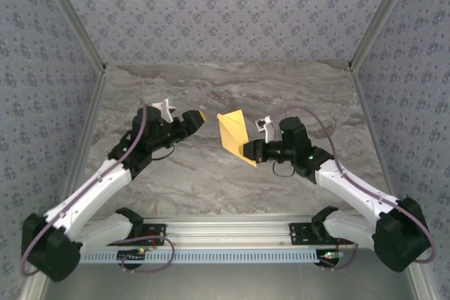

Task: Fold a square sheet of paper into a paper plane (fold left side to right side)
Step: Turn over the paper at the center of the table.

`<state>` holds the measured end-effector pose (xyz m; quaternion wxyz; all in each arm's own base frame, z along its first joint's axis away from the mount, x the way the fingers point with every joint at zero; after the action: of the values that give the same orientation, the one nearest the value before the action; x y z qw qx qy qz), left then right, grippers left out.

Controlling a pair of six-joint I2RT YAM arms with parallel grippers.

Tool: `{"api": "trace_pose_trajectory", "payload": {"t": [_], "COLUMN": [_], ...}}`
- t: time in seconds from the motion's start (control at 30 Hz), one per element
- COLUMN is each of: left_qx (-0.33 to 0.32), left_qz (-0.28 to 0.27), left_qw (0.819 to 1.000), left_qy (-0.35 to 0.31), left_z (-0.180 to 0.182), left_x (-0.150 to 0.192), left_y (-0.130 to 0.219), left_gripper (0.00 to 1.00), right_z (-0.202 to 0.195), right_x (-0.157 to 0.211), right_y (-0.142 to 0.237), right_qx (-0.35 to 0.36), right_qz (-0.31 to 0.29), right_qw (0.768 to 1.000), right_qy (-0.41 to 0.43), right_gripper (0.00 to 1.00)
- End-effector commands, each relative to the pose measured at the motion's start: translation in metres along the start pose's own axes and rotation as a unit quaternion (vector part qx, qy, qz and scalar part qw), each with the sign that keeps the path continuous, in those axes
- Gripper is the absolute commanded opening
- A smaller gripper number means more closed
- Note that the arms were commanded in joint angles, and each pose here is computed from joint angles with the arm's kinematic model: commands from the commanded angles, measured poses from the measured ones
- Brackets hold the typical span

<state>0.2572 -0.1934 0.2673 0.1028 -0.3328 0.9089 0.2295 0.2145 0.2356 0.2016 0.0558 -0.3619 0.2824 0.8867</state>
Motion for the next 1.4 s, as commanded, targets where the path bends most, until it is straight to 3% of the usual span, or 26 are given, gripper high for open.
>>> {"api": "trace_pose_trajectory", "payload": {"t": [0.0,0.13,0.27,0.57,0.73,0.83,1.07,1.2,1.37], "left_qx": [-0.114,-0.138,-0.144,-0.154,-0.157,-0.158,-0.154,-0.134,-0.101], "left_qz": [-0.031,-0.054,-0.058,-0.063,-0.060,-0.060,-0.041,-0.020,0.022], "left_qw": [0.992,0.988,0.987,0.985,0.985,0.985,0.987,0.990,0.995], "left_qy": [-0.041,-0.046,-0.049,-0.049,-0.047,-0.047,-0.038,-0.025,-0.004], "left_z": [0.041,0.055,0.054,0.057,0.059,0.059,0.063,0.066,0.070], "left_x": [0.002,0.004,0.003,0.002,0.002,0.002,0.007,0.013,0.025], "left_y": [0.030,0.050,0.056,0.061,0.059,0.060,0.047,0.030,0.001], "left_gripper": [0.69,0.72,0.72,0.73,0.73,0.74,0.74,0.75,0.76], "right_z": [-0.033,-0.049,-0.052,-0.068,-0.074,-0.074,-0.059,-0.033,0.010], "right_x": [0.030,0.030,0.026,0.041,0.064,0.079,0.093,0.090,0.078], "right_y": [0.018,0.030,0.017,-0.043,-0.074,-0.086,-0.091,-0.085,-0.070], "right_qx": [0.196,0.379,0.472,0.571,0.569,0.551,0.497,0.442,0.327], "right_qz": [0.107,0.188,0.254,0.359,0.395,0.411,0.416,0.391,0.322], "right_qw": [0.971,0.890,0.806,0.633,0.590,0.594,0.654,0.718,0.825], "right_qy": [0.083,0.172,0.251,0.380,0.415,0.417,0.390,0.369,0.330], "right_gripper": [0.11,0.10,0.10,0.12,0.14,0.19,0.53,0.69,0.91]}}
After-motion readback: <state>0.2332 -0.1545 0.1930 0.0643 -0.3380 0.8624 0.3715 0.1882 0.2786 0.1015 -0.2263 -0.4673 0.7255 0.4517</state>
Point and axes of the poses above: each hand's point on the last joint's axis, 136 mm out from that joint toward the fingers, its own y axis back along the fingers, its own z axis along the line the jaws close on, x = y × z, the point moved 3 cm from there along y, back along the fingers, and after that the axes turned 8 degrees about y, right-handed, at the moved point
